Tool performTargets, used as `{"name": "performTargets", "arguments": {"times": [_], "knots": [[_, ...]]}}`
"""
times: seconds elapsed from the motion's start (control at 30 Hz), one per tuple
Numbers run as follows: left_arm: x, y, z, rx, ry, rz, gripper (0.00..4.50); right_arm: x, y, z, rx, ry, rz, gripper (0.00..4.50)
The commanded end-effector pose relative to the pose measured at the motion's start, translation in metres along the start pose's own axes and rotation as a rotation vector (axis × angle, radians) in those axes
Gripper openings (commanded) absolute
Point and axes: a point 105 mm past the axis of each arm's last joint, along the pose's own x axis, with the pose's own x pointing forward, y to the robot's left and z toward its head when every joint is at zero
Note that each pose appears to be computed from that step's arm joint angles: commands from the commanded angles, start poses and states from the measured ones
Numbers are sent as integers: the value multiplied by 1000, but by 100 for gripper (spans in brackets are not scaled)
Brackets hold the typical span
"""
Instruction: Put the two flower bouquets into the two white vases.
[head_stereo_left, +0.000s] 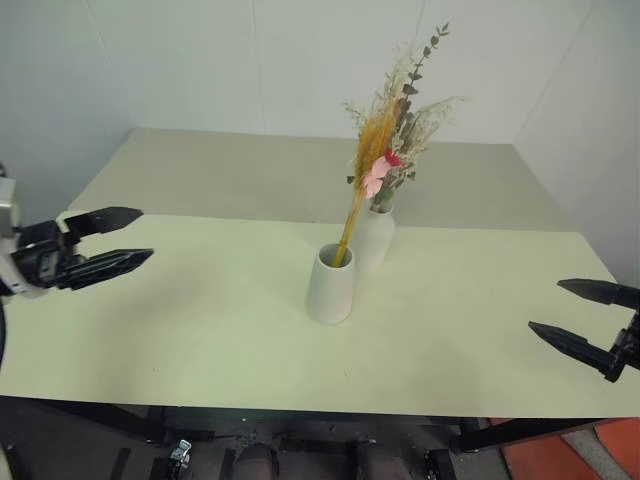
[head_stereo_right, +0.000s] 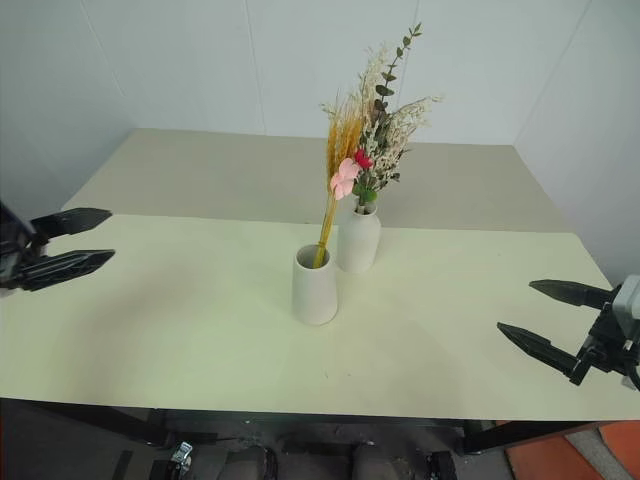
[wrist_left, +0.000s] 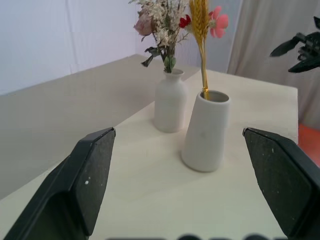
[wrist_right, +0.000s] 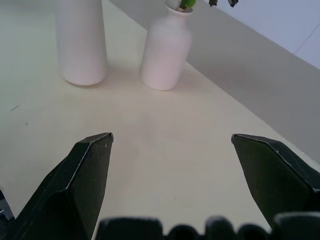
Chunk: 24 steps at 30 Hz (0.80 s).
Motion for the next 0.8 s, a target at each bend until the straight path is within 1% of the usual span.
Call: {"name": "performTargets", "arguments": {"times": [0.03,0.2,0.33,0.47,0.63,0.7,0.8], "knots": [[-10,-5,13,75,27,31,445,2,-5,5,-33,-15,17,450],[-21,-9,12,85,60,90,445,10,-9,4,-25,-19,51,450],[-31,-13,10,93,71,137,445,18,-8,5,-13,-33,125,450],[-38,-14,5,92,72,180,445,30,-3,5,-23,-15,199,450],[-44,-22,0,95,86,219,445,28,-9,3,-16,-1,205,450],[-43,-25,5,101,79,224,445,26,-13,3,-17,-6,210,450],[-49,-25,14,124,87,251,445,32,-21,7,-21,-30,209,450]]}}
